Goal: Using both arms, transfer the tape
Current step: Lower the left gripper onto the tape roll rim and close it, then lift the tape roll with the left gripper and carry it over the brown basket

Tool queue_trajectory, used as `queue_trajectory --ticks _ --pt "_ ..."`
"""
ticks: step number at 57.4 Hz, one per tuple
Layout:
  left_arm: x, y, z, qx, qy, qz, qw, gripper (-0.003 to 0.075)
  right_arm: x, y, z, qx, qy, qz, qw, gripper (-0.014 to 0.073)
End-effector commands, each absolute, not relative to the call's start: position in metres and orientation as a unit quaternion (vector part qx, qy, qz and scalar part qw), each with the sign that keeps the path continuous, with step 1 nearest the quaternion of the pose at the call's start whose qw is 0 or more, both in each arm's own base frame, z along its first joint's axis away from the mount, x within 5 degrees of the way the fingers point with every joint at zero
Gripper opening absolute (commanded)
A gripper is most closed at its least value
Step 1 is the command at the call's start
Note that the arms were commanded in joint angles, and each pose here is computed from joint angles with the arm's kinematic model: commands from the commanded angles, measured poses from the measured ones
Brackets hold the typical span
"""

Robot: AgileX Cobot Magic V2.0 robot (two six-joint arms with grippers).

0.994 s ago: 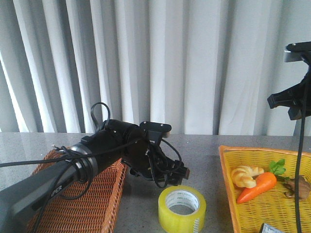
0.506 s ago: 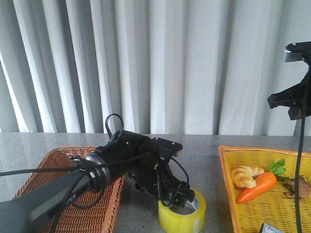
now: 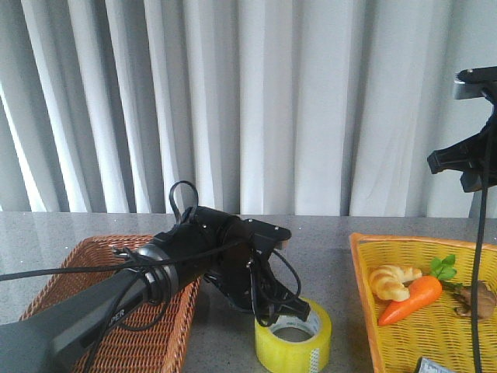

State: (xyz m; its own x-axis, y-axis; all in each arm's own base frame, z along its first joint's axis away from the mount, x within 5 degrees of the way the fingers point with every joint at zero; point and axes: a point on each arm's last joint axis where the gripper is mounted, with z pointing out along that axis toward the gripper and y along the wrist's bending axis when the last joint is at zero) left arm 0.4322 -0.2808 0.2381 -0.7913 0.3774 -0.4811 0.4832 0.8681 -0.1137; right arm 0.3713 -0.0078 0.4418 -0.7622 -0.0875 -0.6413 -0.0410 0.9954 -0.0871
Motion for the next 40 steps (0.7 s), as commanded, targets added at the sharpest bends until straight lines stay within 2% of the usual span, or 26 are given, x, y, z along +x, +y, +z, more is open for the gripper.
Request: queue_trajectory --ticks 1,13,21,26,40 --pt "0.427 -0.281 0.301 0.22 0.912 -0.154 0.31 -0.0008 0.357 -0.01 0.469 -0.031 0.916 -0.042 0.397 -0.0007" --pt "0.425 -0.275 0.337 0.225 0.9 -0.142 0.345 -0.0005 0.357 -0.01 0.469 -0.031 0.916 -0.042 0.397 -0.0007" --pt "0.42 -0.26 0.363 0.23 0.899 -0.081 0.363 -0.0005 0.357 -0.01 0.469 -0.031 0.917 -0.042 0.396 -0.0007" --pt "0.419 -0.246 0.377 0.208 0.901 -0.05 0.377 -0.0005 0.357 -0.01 0.469 -0.031 0.917 -0.042 0.396 -0.0007" --pt "0.421 -0.186 0.413 0.133 0.908 -0.041 0.395 -0.0005 0.357 -0.01 0.469 -0.031 0.917 -0.042 0.396 -0.0007"
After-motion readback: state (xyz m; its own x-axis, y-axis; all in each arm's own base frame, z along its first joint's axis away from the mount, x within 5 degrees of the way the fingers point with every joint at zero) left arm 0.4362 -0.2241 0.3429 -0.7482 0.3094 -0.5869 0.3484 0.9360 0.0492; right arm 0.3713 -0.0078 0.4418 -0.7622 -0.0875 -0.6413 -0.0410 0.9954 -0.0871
